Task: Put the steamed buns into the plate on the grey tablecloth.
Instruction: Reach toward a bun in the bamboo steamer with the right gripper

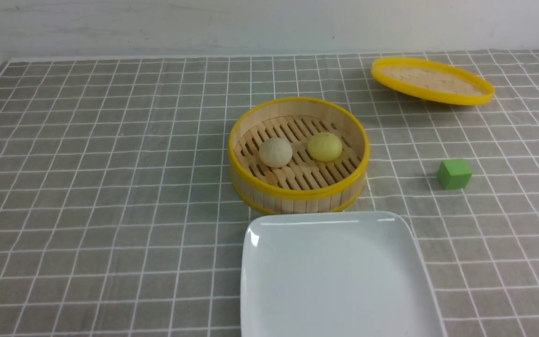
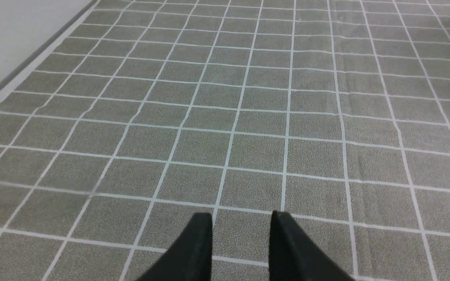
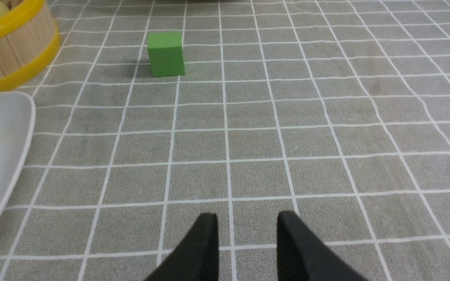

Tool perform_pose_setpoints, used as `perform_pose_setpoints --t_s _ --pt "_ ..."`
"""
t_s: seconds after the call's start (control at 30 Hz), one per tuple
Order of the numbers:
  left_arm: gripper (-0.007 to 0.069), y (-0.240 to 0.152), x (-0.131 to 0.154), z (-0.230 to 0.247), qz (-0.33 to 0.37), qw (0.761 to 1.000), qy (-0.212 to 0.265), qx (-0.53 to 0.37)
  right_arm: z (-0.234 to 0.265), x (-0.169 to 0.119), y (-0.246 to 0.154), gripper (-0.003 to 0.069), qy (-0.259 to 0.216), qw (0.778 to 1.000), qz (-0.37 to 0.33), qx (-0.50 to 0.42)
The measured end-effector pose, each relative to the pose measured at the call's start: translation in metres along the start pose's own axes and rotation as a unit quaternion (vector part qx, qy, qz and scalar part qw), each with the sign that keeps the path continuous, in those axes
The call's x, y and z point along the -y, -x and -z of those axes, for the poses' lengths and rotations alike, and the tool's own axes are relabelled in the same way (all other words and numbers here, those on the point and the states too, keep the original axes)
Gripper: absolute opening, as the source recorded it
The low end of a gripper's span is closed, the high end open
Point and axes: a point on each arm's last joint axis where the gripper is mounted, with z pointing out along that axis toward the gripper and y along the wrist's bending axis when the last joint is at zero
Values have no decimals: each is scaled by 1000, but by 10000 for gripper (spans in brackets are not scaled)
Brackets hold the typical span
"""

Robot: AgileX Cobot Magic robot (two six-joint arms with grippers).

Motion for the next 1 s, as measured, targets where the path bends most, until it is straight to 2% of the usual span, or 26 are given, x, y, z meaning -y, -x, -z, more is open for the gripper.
perform_pose_setpoints --t_s 0.07,0.1,0.13,0.17,0.27,0.33,0.47,0.57,0.6,0.67,0.7,0.73,0.77,0.8,0.83,0.9,0.97,1.0 --pt "241 0 3 0 86 996 -16 0 0 -4 0 240 23 995 -97 -1" --pt "241 0 3 0 99 995 -19 0 0 -4 0 240 26 994 -109 -1" --pt "241 0 7 0 200 979 -38 -4 0 -8 0 240 47 978 -202 -5" --pt "241 0 9 0 261 964 -48 -9 0 -11 0 240 61 962 -266 -10" --pt "241 1 15 1 452 888 -80 -29 1 -17 1 240 92 913 -397 -23" --pt "241 3 17 1 528 844 -92 -33 1 -19 2 240 106 887 -448 -28" --pt "241 4 18 1 570 815 -97 -31 2 -20 4 240 114 874 -472 -25" --pt "231 9 16 1 587 803 -105 -10 3 -19 10 225 118 876 -468 -9" --pt "231 9 16 2 587 803 -107 -8 4 -19 12 221 120 878 -464 -4" --pt "193 22 17 7 565 816 -119 8 16 -19 42 170 132 902 -406 62" --pt "153 39 18 16 522 843 -131 28 28 -19 68 127 133 923 -346 106" --pt "132 54 18 24 494 857 -140 43 33 -20 85 86 129 934 -309 122" --pt "110 57 18 25 482 864 -140 45 35 -20 88 86 126 939 -295 125" --pt "62 71 20 32 442 885 -141 38 44 -22 119 21 116 957 -228 137" --pt "33 83 22 36 410 903 -129 15 45 -24 135 -3 104 970 -187 119" --pt "5 92 27 31 359 923 -119 -69 33 -27 156 -12 80 988 -128 30" --pt "2 95 31 21 316 927 -103 -175 7 -28 161 -9 57 988 -100 -98" --pt "2 95 33 16 297 923 -98 -224 -5 -28 161 -7 46 980 -86 -174"
